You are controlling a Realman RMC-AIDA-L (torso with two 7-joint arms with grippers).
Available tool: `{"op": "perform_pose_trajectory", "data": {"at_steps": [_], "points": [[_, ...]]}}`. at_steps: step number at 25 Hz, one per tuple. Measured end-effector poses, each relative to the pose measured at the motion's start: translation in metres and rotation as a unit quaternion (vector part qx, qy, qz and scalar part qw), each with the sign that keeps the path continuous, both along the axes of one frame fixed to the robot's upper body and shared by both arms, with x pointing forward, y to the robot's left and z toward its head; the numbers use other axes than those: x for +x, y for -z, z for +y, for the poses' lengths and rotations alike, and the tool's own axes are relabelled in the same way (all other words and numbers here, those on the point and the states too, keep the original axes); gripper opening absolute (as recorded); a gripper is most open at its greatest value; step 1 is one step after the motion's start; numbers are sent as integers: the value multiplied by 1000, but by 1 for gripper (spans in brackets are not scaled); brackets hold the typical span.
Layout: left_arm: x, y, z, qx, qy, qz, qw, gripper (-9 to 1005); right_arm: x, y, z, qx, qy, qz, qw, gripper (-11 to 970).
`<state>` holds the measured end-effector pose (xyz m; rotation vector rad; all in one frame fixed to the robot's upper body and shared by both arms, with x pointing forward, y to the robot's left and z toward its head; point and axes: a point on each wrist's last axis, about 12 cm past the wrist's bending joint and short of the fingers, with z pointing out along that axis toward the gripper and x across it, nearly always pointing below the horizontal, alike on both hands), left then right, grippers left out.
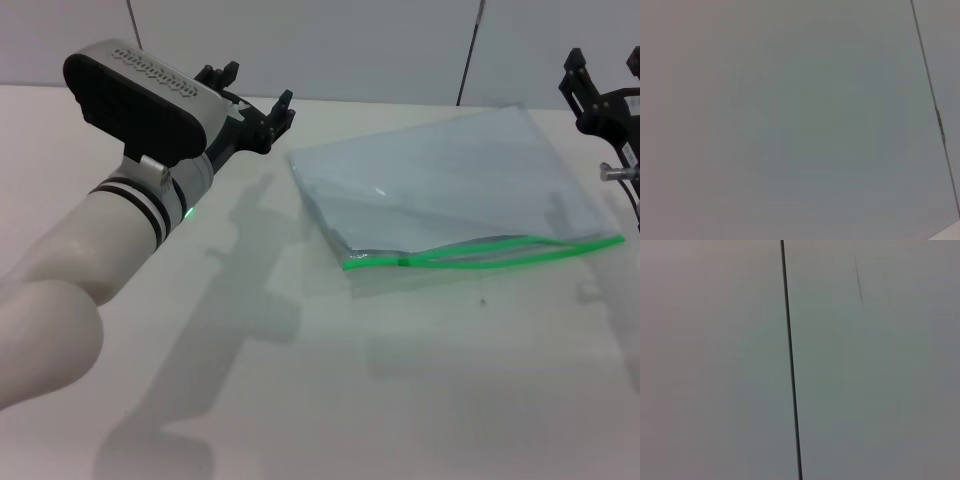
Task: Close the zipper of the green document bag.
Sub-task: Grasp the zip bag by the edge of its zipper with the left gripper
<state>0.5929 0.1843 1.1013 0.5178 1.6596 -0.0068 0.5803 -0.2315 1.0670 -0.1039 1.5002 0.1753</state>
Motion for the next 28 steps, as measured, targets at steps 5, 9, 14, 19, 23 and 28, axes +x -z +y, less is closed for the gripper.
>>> {"op": "perform_pose_trajectory", "data": {"at_steps": [5,9,14,19,23,28], "points": [[0,0,0,0,0,0,1000,730,0,1,-1,-1,1,2,1000,754],[0,0,1,0,-1,-1,1000,730,0,1,-1,-1,1,1,1000,754],[1,-1,1,-1,-2,-1,1000,730,1,0,0,-2,0,1,1000,753],[1,-1,1,-1,-2,-1,1000,730,1,0,0,-2,0,1,1000,753],[1,-1,1,-1,-3,-2,1000,730,1,0,0,-2,0,1,1000,753],[1,-1,2,-1,-3,-2,1000,731,2,0,0,-2,-1,0,1000,752]]}}
